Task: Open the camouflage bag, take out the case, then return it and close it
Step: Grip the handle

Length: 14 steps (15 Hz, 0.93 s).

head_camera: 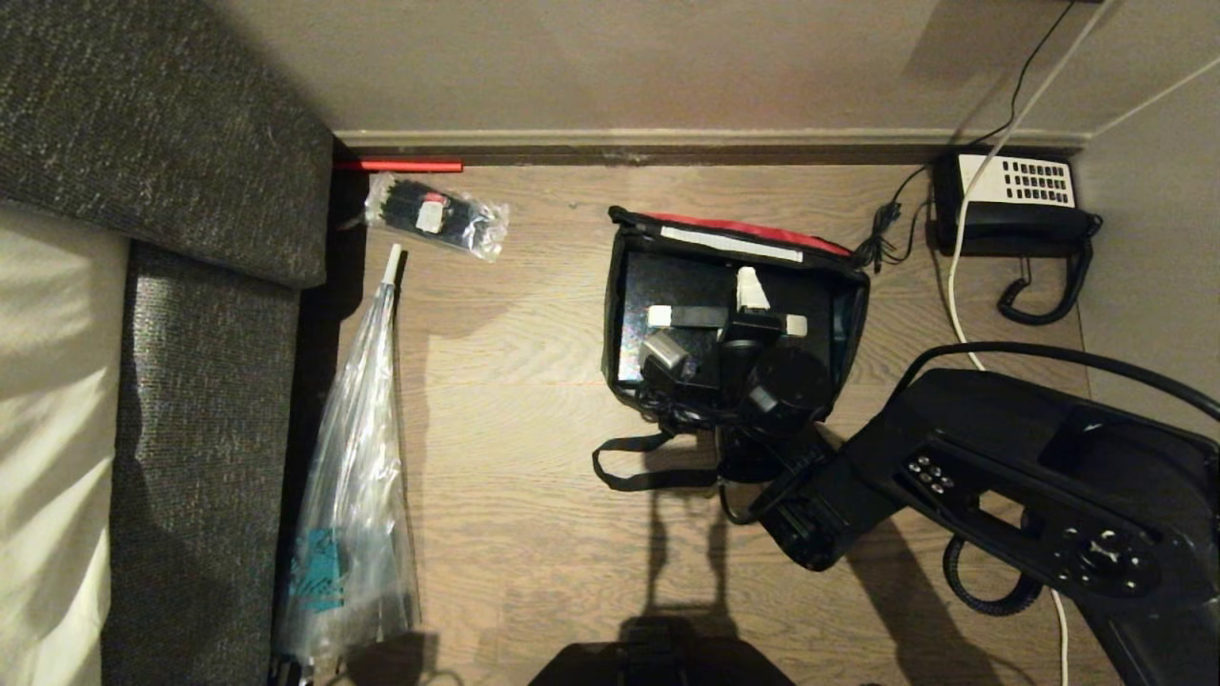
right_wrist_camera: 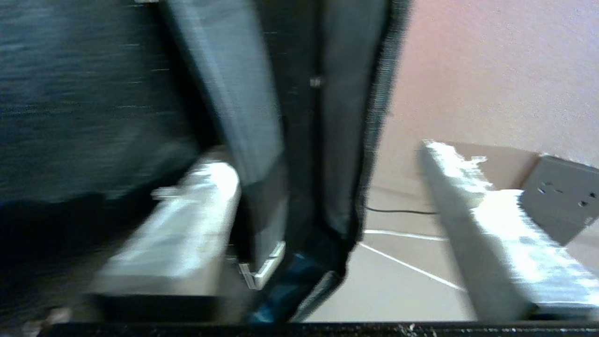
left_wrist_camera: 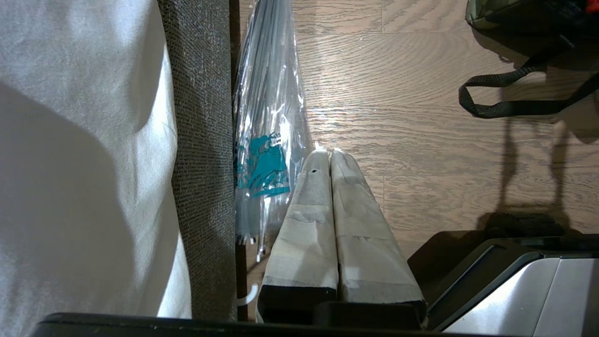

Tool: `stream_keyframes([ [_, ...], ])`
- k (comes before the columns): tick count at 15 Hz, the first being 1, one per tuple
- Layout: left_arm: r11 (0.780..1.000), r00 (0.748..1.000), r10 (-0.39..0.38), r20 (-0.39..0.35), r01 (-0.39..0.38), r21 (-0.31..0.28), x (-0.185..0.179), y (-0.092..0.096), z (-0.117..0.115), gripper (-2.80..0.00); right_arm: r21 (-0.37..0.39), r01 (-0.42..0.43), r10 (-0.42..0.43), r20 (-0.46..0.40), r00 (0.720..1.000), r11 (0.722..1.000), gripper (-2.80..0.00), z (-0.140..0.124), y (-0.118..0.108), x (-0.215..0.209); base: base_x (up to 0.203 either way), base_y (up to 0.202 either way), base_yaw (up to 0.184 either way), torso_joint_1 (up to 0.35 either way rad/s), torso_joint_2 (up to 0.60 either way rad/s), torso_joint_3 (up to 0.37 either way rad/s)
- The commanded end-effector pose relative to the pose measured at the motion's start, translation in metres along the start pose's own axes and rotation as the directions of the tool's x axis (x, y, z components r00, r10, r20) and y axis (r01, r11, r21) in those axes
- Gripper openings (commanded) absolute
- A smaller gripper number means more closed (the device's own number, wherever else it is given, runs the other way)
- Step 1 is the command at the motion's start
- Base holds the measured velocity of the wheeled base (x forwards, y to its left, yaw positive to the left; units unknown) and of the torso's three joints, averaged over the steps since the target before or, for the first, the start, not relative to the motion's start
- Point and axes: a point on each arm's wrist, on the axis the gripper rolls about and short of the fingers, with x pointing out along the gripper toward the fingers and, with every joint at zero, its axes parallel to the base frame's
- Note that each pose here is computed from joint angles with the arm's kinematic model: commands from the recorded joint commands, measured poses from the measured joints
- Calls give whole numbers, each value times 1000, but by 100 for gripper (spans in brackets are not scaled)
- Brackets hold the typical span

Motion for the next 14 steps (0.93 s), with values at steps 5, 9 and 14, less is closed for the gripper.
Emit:
stream_keyframes([
  [5,1000,1000,0,-3,0,1,0,0,0,-280,-24,-22,22,-12,1000,999,-280,-1,16,-2,0,0,0,0,0,0],
  [9,1000,1000,0,-3,0,1,0,0,0,-280,-11,-15,15,-14,1000,1000,-280,0,14,-1,0,0,0,0,0,0],
  [14,1000,1000,0,-3,0,1,0,0,0,-280,26,35,-34,-22,999,999,-280,-5,-28,-2,0,0,0,0,0,0],
])
